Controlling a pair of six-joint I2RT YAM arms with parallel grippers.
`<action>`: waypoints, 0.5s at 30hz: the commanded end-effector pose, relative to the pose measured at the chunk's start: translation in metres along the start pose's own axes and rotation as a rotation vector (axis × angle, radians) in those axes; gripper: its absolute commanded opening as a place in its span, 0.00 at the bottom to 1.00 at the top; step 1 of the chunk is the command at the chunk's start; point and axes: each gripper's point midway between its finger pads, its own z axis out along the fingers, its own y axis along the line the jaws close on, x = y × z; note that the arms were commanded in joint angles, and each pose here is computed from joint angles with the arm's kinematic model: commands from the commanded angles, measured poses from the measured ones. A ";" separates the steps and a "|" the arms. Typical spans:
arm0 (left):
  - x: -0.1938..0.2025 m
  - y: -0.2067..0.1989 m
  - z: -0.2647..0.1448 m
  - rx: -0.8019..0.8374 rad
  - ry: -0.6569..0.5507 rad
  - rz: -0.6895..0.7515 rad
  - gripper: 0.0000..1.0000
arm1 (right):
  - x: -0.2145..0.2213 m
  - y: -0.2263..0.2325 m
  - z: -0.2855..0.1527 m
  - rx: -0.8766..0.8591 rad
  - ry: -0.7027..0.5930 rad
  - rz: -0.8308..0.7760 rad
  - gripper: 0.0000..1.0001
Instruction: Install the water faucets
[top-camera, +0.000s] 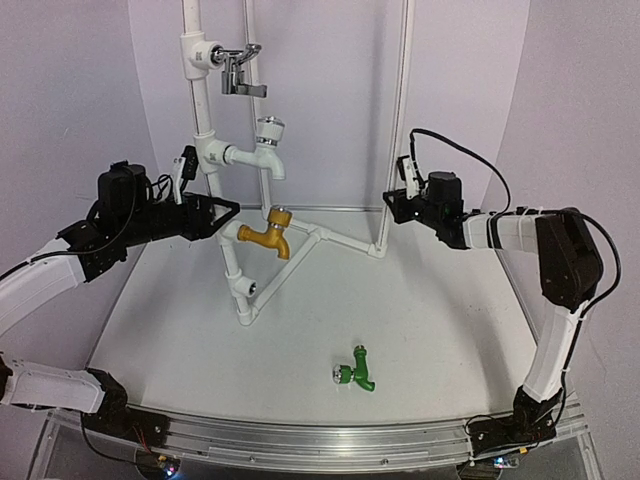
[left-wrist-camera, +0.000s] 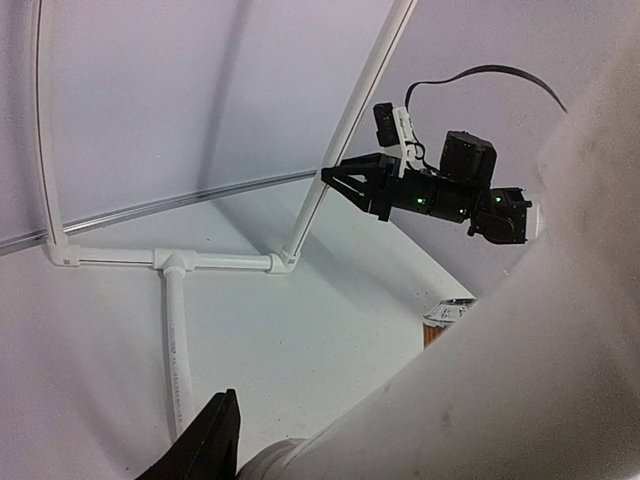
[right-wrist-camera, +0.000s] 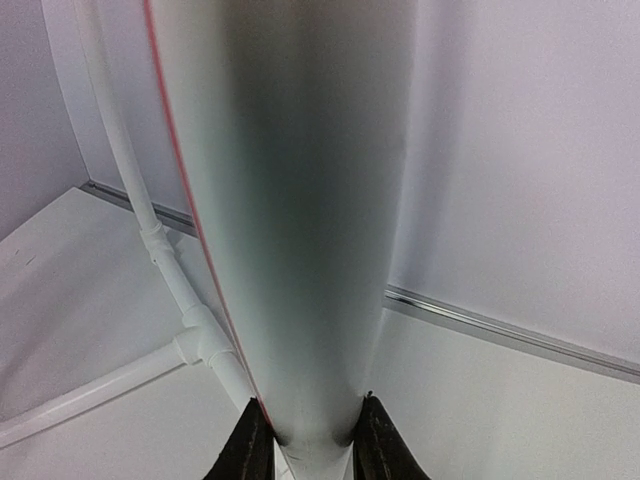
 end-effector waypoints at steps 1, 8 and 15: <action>-0.020 -0.016 -0.001 0.059 -0.056 -0.162 0.04 | 0.022 -0.016 -0.007 -0.012 0.169 0.113 0.30; -0.023 -0.010 -0.012 0.005 -0.100 -0.149 0.40 | 0.010 -0.016 -0.048 0.048 0.260 0.281 0.85; -0.013 -0.012 0.017 0.057 -0.019 -0.161 0.18 | 0.019 0.010 -0.096 0.014 0.359 0.328 0.98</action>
